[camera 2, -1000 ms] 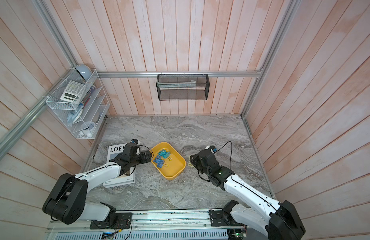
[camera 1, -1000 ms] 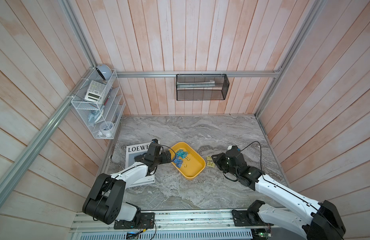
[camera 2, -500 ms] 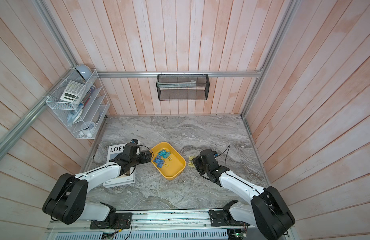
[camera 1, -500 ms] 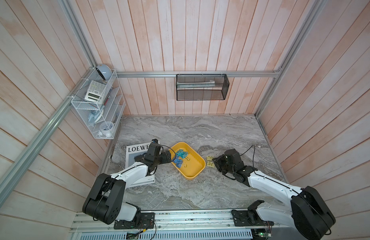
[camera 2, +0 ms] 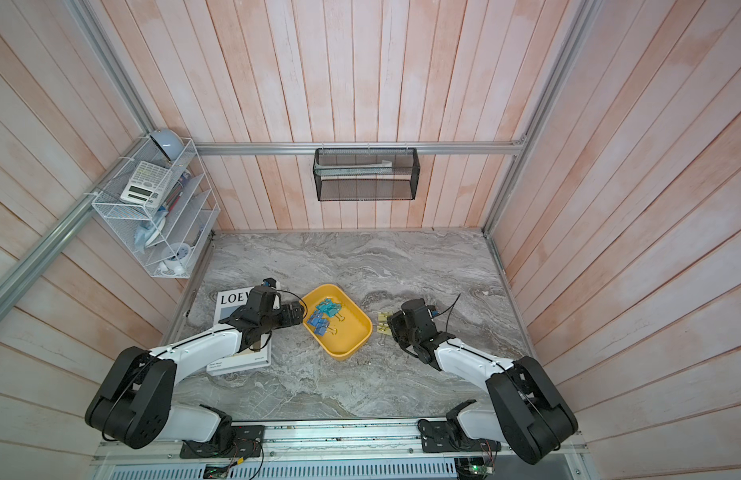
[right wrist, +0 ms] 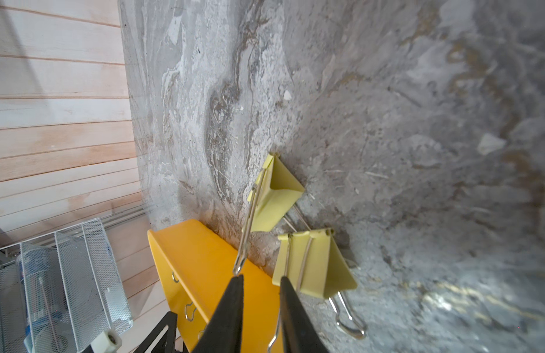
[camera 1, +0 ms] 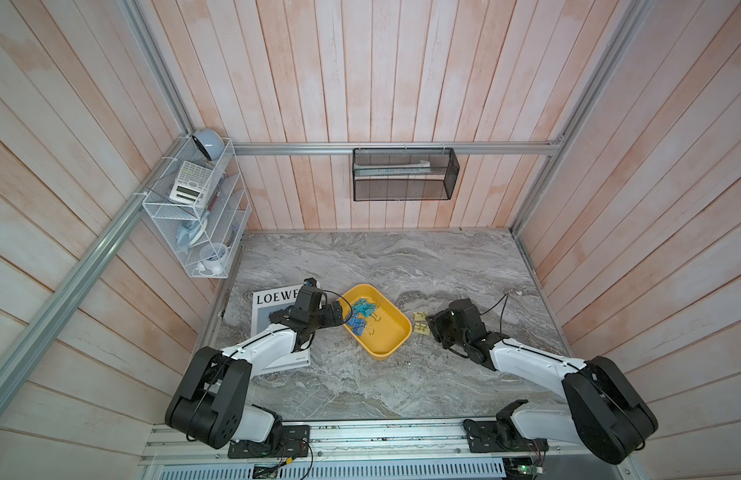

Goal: Put the binder clips in the storage box
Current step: Pick up the binder clip at the center of the board.

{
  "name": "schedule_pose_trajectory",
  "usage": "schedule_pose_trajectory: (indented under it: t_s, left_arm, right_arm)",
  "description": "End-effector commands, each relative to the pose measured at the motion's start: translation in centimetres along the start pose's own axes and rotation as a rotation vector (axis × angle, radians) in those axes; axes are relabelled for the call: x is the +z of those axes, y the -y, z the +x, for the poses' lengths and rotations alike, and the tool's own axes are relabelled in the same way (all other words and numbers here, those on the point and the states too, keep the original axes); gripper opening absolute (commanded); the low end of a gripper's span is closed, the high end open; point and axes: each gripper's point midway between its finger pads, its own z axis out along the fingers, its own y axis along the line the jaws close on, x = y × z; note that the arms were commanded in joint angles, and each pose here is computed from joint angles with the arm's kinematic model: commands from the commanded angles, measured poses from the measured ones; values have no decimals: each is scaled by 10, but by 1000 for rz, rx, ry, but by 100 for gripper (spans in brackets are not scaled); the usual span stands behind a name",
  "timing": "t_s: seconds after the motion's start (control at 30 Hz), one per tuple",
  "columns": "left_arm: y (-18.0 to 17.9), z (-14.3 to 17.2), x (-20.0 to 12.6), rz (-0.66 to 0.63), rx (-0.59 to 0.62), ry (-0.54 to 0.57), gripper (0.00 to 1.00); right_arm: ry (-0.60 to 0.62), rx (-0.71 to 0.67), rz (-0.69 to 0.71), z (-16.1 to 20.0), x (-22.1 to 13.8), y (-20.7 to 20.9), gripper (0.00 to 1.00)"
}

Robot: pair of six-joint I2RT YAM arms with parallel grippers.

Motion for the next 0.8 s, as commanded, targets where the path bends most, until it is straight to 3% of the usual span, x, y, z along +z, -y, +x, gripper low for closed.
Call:
schedule_pose_trajectory:
  t_s: [0.0, 0.5, 0.77]
  left_arm:
    - [-3, 2, 1, -1, 5, -2, 100]
    - [-3, 3, 3, -3, 9, -6, 100]
    - [-2, 3, 3, -1, 8, -8, 100]
  right_arm:
    - [-15, 11, -28, 0, 7, -10, 25]
    - [-116, -18, -124, 13, 9, -40, 25]
    - [-108, -42, -118, 8, 10, -49, 24]
